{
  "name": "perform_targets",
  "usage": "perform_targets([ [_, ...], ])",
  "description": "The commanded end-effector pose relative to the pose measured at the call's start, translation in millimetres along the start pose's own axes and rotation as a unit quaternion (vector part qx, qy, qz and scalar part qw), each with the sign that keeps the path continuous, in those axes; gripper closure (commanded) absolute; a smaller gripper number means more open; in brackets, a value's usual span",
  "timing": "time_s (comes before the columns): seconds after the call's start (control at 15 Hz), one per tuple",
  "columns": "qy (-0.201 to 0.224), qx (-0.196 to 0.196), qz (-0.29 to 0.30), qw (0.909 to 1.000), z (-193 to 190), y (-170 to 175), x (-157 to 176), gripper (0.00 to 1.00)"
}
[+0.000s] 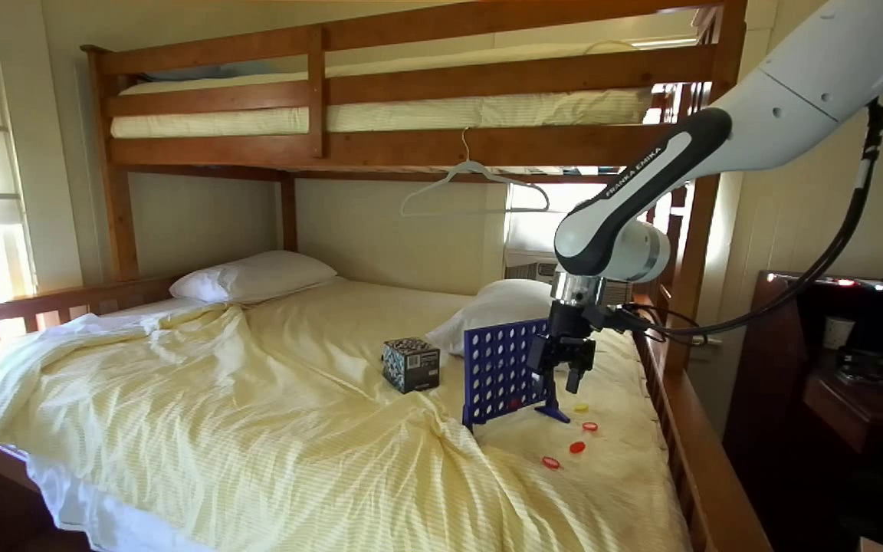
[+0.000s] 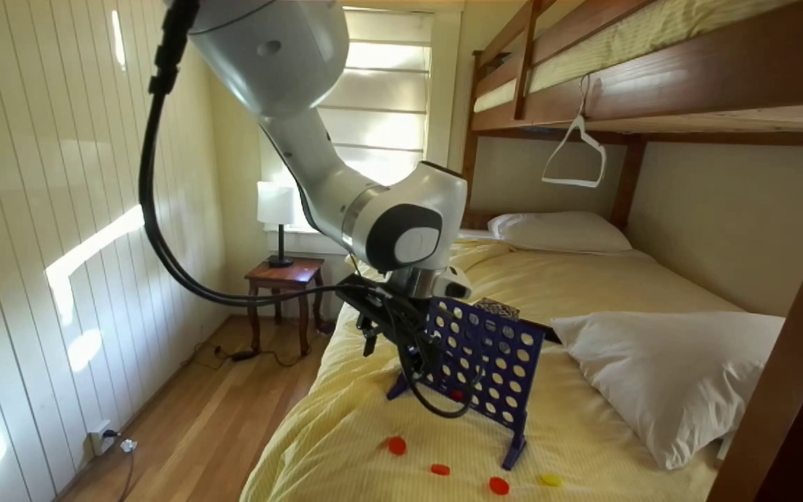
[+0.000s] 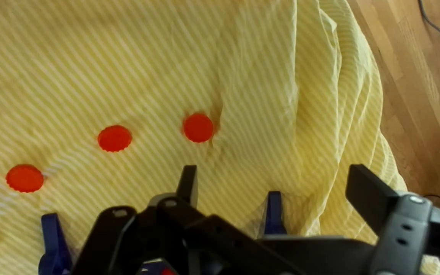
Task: Put one orange chip in the blue gameboard.
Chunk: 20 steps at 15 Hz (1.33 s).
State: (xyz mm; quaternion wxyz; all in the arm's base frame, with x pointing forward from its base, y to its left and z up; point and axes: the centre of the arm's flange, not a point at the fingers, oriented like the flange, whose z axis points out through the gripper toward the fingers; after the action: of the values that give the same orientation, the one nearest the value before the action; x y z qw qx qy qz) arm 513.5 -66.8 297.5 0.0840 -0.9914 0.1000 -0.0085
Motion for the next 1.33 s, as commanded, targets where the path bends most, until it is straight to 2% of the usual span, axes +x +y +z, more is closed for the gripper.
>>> perform_targets([
  [0.0, 0.032, -0.013, -0.020, 0.9992, 20.2, -6.8, 6.4, 0.00],
  [0.13, 0.049, -0.014, -0.041, 0.9979, 27.7, -9.2, 6.6, 0.00],
  [0.27, 0.048, 0.002, -0.060, 0.9970, 33.6, -12.7, 6.8, 0.00],
  [0.33, 0.042, -0.011, -0.043, 0.9981, 25.2, -13.5, 7.9, 0.00],
  [0.93, 0.044, -0.012, -0.050, 0.9977, 32.5, -16.0, 5.0, 0.00],
  [1.27, 0.033, -0.022, -0.042, 0.9983, 48.3, 4.4, -8.4, 0.00],
])
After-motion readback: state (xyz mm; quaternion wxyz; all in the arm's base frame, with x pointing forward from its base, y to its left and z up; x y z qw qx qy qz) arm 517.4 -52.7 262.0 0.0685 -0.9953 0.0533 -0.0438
